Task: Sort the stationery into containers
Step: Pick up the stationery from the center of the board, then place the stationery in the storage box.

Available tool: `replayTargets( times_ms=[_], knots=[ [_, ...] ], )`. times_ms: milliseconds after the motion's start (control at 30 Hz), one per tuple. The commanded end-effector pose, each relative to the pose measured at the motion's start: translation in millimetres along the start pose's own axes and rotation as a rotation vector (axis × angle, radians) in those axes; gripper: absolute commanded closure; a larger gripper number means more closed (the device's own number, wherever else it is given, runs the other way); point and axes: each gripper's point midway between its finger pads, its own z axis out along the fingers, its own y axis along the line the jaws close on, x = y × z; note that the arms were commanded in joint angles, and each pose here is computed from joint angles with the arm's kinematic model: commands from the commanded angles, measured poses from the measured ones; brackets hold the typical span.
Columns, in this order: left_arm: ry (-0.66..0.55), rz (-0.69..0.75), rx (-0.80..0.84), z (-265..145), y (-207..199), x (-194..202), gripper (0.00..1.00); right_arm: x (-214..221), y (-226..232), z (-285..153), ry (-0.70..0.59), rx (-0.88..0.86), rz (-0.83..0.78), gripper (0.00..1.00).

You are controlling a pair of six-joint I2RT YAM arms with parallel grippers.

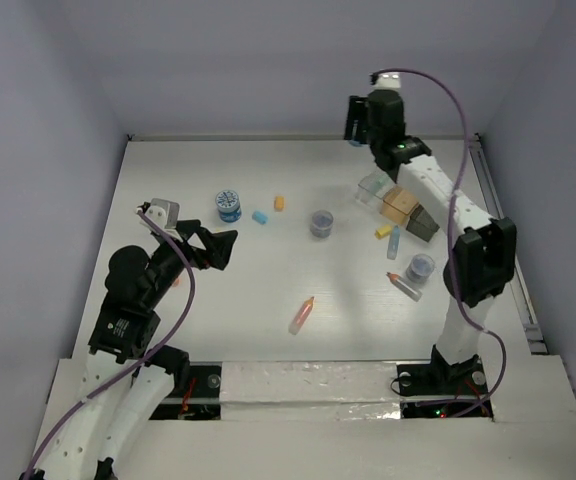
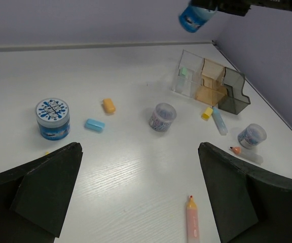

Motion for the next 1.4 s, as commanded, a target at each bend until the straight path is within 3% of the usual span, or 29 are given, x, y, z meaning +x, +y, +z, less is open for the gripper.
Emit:
replayTargets(
  times_ms=[0,200,833,1067,1367],
  knots=[
    [-0.088,0.022,0.039,-5,-13,-31,0.01,-12,-62,2,-0.040,0.104,0.077,0.70],
    [-0.091,0.025,0.040,-6,-13,-31,0.01,-3,-110,7,-0.012,0.169,0.078,0.70],
    [-0.083,0.024,0.035,-5,-12,-30,0.01,40,-120,43,0.083,0.171,0.048,0.71],
    [-0.086,0.024,0.034,-5,-12,-31,0.01,28,-122,32,0.055,0.178,0.055,0.71],
    [-0.079,0.023,0.043,-4,-14,-29,0.01,43,-169,-1,0.035,0.317,0.119,0.71]
  ],
)
